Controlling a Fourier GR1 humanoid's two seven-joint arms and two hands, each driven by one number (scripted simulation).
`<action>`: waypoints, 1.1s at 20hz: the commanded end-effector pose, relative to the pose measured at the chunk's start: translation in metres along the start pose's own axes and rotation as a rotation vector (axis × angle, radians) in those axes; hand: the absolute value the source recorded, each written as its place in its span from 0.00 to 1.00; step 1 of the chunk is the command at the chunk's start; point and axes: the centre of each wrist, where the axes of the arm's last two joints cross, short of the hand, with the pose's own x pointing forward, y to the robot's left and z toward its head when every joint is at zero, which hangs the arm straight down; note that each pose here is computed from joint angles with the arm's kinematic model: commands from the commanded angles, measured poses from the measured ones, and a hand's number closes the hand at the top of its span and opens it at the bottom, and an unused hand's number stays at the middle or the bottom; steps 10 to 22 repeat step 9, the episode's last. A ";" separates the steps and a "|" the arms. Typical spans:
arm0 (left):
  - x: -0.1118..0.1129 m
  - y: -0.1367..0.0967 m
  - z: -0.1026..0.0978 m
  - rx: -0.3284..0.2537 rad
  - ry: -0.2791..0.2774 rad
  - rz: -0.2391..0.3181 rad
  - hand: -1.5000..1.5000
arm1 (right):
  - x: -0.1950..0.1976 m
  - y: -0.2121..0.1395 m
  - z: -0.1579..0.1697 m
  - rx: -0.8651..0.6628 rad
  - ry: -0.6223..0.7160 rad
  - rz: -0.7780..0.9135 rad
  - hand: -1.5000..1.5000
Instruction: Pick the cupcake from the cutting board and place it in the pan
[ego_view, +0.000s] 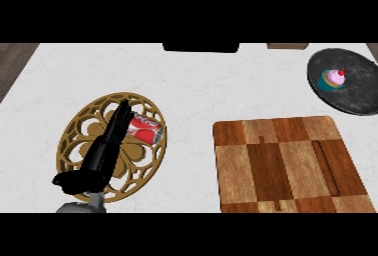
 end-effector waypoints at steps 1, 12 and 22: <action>0.012 -0.014 -0.004 -0.003 -0.011 0.014 0.50 | 0.000 -0.008 0.006 0.065 -0.051 -0.051 0.00; -0.002 -0.010 -0.003 -0.006 0.008 0.016 0.50 | -0.010 0.003 0.010 0.038 -0.118 0.073 0.00; -0.002 -0.010 -0.003 -0.006 0.008 0.016 0.50 | -0.010 0.003 0.010 0.038 -0.118 0.073 0.00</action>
